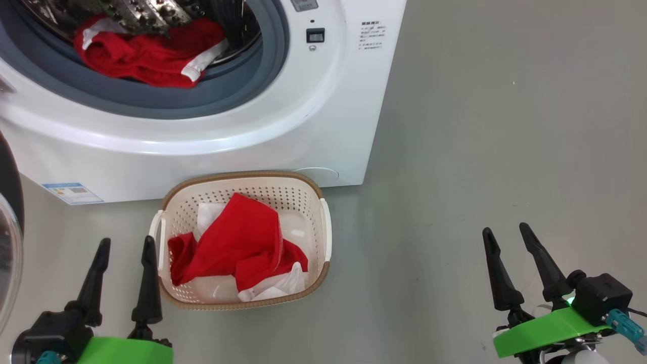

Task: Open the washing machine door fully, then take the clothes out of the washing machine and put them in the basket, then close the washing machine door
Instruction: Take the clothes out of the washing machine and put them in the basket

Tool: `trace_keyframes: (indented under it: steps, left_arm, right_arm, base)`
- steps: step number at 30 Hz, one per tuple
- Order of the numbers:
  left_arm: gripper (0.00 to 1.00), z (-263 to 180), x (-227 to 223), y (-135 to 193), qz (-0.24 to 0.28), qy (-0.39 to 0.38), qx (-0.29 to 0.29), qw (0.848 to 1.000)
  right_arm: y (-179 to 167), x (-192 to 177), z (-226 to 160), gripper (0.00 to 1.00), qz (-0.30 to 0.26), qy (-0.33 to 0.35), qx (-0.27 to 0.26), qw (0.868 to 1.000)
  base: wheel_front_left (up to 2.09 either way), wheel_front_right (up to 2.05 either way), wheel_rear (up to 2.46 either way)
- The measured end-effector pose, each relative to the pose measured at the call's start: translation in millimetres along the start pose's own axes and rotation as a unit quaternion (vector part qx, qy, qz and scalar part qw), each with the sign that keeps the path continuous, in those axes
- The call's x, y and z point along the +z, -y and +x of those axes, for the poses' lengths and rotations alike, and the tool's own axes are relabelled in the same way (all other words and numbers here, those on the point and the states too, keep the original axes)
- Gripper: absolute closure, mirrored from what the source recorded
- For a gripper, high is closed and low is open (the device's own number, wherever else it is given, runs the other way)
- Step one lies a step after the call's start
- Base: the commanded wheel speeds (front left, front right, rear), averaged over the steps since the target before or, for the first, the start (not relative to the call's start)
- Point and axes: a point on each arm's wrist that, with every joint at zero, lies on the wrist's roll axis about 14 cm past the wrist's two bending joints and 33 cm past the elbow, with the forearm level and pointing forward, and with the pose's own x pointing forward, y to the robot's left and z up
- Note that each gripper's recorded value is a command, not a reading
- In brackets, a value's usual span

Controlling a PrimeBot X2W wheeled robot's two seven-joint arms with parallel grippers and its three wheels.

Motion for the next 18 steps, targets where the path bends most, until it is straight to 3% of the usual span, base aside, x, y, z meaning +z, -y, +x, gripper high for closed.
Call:
trace_keyframes:
  steps: [10,18]
  left_arm:
    - [0.00,2,-10,8,0.003,-0.015,-0.013,1.000]
    - [0.00,49,-4,23,0.029,-0.002,-0.045,0.999]
  right_arm:
    - [-2,-6,3,0.00,0.001,-0.008,0.002,1.000]
    - [-5,-11,19,0.00,0.001,-0.013,0.009,1.000]
  base:
    - [0.00,0.00,0.00]
    - [0.00,0.00,0.00]
